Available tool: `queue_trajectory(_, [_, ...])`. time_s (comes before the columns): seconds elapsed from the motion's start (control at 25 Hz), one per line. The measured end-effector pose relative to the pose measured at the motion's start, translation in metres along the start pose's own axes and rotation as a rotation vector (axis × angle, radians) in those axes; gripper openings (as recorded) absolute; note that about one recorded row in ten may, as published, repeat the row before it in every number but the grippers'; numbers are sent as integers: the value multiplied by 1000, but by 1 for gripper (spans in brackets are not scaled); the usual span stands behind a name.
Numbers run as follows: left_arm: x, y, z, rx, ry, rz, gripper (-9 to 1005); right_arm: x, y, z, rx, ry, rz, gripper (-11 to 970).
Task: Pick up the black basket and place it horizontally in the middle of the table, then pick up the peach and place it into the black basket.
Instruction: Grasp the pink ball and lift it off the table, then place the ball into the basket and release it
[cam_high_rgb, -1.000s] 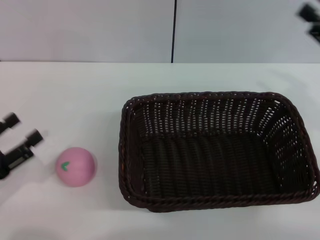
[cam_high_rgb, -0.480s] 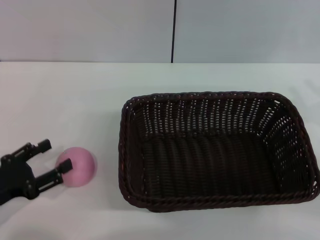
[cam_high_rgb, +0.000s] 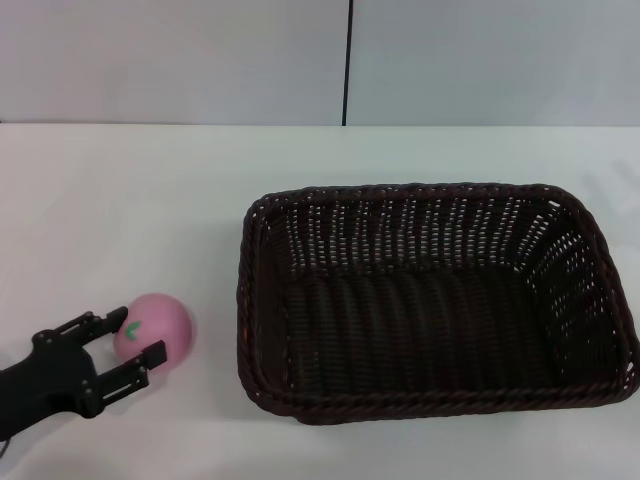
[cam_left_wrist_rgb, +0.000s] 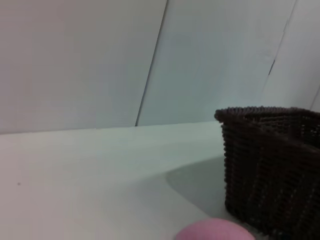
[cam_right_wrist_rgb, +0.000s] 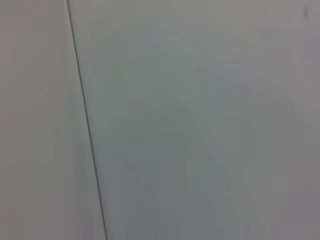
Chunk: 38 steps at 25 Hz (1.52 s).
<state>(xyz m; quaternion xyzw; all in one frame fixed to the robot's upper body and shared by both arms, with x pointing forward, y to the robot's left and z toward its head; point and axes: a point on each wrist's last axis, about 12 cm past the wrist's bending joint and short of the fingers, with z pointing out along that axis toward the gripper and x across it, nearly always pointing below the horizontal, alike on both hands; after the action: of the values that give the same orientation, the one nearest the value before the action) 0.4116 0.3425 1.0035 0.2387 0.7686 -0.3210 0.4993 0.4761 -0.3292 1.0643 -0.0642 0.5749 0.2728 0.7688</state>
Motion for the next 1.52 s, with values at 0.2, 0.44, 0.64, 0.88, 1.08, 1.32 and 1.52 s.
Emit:
queue_trajectory(0.2, [3, 0, 5, -12, 9, 5, 663, 3, -1, -5, 31, 7, 3, 530])
queue_trajectory(0.44, [3, -2, 7, -17, -23, 54, 448, 8, 1, -12, 61, 8, 0, 530])
queue_trajectory(0.64, [0, -1, 7, -22, -43, 59, 384, 10, 2, -14, 65, 11, 10, 531])
queue_trajectory(0.88, [-17, 8, -3, -114, -205, 55, 312, 11, 6, -17, 56, 0, 25, 531])
queue_trajectory(1.08, [-42, 9, 0, -80, -364, 77, 265, 9, 8, -17, 40, -18, 26, 530])
queue_trajectory(1.32, [-67, -1, 35, 85, -479, 55, 228, 5, 13, -10, -11, -63, 27, 530])
queue_trajectory(1.52, [-74, -13, 66, 216, -465, 51, 210, 2, 14, -3, -38, -83, 25, 530])
